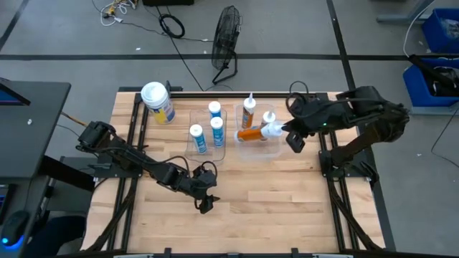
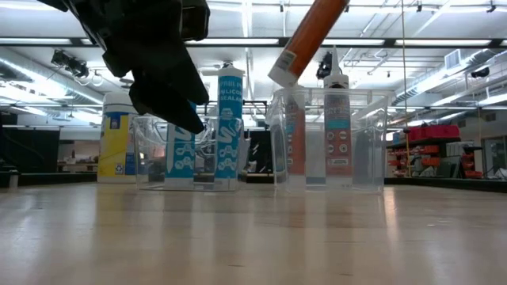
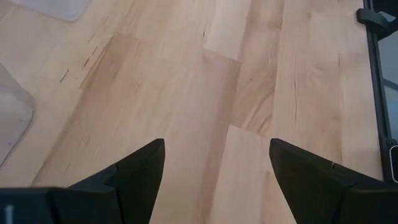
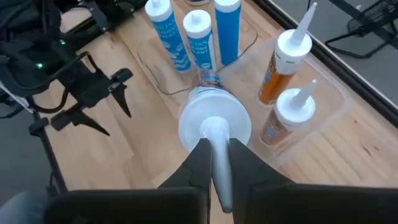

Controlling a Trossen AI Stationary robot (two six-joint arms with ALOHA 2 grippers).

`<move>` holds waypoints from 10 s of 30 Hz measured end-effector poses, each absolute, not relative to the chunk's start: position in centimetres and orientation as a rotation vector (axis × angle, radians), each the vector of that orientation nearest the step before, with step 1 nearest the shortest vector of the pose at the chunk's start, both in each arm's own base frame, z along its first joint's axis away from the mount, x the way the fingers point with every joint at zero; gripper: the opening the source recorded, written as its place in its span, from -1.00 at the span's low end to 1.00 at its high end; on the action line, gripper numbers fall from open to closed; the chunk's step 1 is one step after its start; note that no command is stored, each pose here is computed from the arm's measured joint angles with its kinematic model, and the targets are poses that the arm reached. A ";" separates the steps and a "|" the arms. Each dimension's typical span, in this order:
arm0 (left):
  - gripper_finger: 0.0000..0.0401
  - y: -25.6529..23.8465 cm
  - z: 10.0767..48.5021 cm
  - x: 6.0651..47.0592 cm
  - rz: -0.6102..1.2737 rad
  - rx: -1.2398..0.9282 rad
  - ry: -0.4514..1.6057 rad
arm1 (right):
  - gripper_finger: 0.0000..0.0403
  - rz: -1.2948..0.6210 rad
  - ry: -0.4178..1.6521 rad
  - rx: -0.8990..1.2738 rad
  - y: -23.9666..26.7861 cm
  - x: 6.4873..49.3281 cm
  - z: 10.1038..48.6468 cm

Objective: Pick & place silicon tubes, Sealant and Lysol wipes
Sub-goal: Put the orange sealant into the right transparent bin, then return to Home Position

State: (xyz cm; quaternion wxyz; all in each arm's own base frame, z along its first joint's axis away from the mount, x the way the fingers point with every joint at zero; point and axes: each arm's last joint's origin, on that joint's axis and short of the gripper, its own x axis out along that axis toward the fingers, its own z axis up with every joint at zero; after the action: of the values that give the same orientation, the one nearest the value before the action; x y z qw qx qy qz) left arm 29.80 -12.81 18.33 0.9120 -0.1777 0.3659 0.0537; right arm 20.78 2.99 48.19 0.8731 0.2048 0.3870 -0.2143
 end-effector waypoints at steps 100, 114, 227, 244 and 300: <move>0.15 -12.2 19.4 30.8 0.192 -0.191 0.568 | -0.95 -0.240 0.883 0.156 0.5 24.0 47.9; -0.96 -10.4 27.3 28.5 0.208 -0.064 0.269 | -0.99 -0.181 0.728 -0.022 8.3 21.3 48.7; -0.99 0.2 18.8 10.0 0.052 -0.164 -0.101 | -1.00 0.094 0.165 -0.050 2.0 8.5 17.5; -0.99 -1.5 18.5 9.4 0.032 -0.065 -0.073 | -0.95 -0.041 0.161 -0.005 1.6 8.5 17.5; -0.99 -1.4 18.6 9.4 0.061 -0.121 -0.075 | -0.86 -0.200 0.208 0.005 1.1 8.3 17.0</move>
State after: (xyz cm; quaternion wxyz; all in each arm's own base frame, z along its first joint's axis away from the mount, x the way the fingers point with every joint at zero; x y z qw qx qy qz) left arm 9.44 -1.41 18.56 0.9970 -0.0605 -0.0375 0.0304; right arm 8.33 1.12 17.03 0.9896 0.0027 0.1036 -0.0996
